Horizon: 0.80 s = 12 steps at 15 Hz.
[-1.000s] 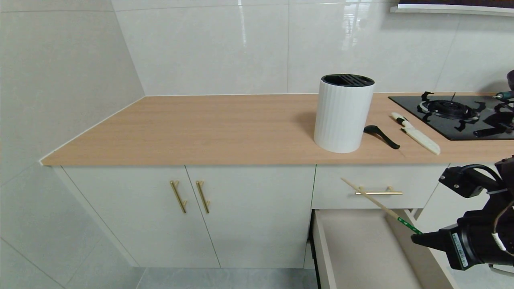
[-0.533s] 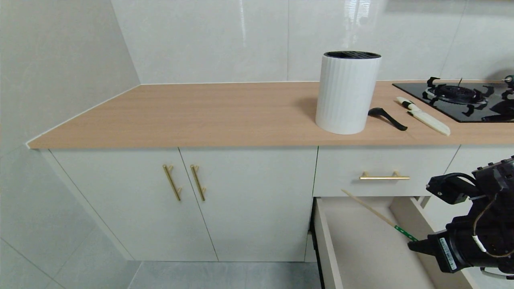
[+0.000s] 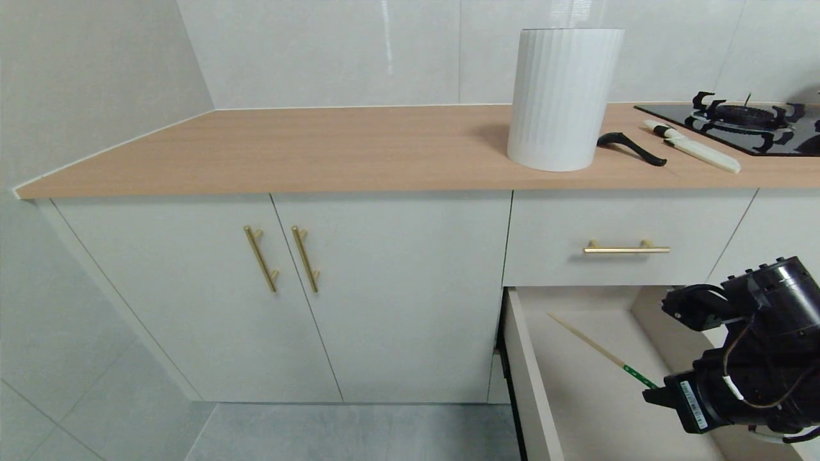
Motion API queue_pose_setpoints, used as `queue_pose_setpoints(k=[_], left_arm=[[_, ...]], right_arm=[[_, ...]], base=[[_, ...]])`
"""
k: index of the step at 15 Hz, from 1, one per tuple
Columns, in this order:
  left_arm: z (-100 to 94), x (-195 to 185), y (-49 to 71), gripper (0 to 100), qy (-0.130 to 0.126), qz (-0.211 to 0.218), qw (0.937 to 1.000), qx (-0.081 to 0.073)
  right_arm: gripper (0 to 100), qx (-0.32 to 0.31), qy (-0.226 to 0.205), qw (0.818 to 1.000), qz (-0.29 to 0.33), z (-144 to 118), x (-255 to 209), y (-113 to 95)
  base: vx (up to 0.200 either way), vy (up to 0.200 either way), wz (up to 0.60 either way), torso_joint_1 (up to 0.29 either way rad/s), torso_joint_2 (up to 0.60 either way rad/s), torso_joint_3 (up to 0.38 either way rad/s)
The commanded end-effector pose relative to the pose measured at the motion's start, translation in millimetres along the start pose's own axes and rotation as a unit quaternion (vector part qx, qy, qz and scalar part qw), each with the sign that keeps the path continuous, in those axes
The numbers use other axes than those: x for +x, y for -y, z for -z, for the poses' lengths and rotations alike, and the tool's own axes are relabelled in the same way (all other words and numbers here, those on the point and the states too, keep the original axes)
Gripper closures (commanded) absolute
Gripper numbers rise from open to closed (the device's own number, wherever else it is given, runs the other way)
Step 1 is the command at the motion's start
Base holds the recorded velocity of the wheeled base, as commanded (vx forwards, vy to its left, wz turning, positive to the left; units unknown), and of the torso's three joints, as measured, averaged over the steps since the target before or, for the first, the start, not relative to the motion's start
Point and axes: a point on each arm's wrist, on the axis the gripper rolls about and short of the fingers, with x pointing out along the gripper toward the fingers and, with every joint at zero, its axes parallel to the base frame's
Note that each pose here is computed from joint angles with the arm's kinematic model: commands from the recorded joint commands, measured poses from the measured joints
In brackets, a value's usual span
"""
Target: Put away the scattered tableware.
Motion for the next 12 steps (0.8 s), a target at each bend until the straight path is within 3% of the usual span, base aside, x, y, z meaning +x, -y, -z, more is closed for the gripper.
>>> queue_pose_setpoints(k=[1, 4, 8, 12], left_arm=[[0.0, 0, 0.0, 0, -0.001, -0.001, 1.0000, 0.000], [0.0, 0, 0.0, 0, -0.001, -0.001, 1.0000, 0.000], [0.0, 0, 0.0, 0, -0.001, -0.001, 1.0000, 0.000], [0.0, 0, 0.0, 0, -0.001, -0.001, 1.0000, 0.000]], right_arm=[[100, 0.005, -0.019, 1.000, 0.014, 0, 15, 1], [100, 0.023, -0.015, 0.999, 0.016, -4, 26, 0], [100, 0.026, -0.027, 0.999, 0.019, -8, 56, 1], [100, 0.050, -0.024, 0.993, 0.101, -9, 125, 11]], base=[[0.000, 0.000, 0.00, -0.154, 0.45, 0.295], [0.000, 0.000, 0.00, -0.082, 0.26, 0.175], [0.000, 0.000, 0.00, -0.005, 0.02, 0.012], [0.000, 0.000, 0.00, 0.000, 0.00, 0.000]])
